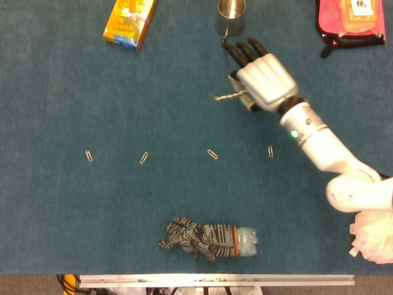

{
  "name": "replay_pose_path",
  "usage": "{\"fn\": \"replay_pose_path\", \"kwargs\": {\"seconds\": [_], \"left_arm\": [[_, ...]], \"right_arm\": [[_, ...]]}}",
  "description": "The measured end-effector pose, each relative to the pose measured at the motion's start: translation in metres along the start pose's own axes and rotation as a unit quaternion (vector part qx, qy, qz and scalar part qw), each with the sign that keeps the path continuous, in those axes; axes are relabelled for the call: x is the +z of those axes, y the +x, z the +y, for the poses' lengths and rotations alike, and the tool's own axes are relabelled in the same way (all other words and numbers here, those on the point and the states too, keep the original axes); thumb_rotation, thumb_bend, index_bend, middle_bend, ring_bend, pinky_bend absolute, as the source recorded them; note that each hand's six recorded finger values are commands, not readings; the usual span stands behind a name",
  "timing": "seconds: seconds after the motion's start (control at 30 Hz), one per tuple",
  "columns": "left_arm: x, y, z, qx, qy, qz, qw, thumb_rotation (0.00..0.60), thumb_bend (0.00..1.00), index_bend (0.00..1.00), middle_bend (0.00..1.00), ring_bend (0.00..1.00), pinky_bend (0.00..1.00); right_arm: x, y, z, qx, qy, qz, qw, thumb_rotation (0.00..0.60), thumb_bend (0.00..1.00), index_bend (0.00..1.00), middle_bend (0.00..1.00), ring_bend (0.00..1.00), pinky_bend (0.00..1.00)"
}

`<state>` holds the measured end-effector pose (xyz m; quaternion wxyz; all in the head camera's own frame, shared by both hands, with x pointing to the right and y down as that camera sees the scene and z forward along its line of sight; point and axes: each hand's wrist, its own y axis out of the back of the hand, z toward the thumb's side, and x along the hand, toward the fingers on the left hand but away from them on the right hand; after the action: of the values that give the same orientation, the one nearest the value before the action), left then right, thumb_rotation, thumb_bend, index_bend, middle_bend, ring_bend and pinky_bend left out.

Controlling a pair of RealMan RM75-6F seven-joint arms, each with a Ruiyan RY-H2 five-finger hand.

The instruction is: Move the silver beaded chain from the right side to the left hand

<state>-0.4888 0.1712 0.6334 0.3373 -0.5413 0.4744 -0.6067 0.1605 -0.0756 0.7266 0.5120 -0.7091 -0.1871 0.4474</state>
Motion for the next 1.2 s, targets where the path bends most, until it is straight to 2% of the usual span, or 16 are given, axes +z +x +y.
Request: {"fn": "replay_pose_path", "kwargs": {"seconds": [0.57, 1.13, 1.2], "left_arm": [[-0.012, -0.008, 0.002, 0.001, -0.011, 0.018, 0.9998, 0.600, 0.49, 0.32, 0.33, 0.30, 0.38], [-0.017, -0.010, 0.003, 0.004, -0.014, 0.030, 0.9995, 0.600, 0.49, 0.32, 0.33, 0.30, 0.38], [-0.018, -0.011, 0.002, 0.002, -0.013, 0.031, 0.9994, 0.600, 0.49, 0.32, 0.33, 0.30, 0.38]], "right_arm": [[0.070, -0.037, 0.011, -0.023, -0.026, 0.069, 0.9970, 0.600, 0.35, 0.60, 0.04, 0.00, 0.00], [0.092, -0.054, 0.013, -0.031, -0.040, 0.089, 0.9948, 0.600, 0.34, 0.61, 0.05, 0.00, 0.00], [0.092, -0.056, 0.013, -0.032, -0.041, 0.088, 0.9947, 0.600, 0.29, 0.58, 0.05, 0.00, 0.00]]}}
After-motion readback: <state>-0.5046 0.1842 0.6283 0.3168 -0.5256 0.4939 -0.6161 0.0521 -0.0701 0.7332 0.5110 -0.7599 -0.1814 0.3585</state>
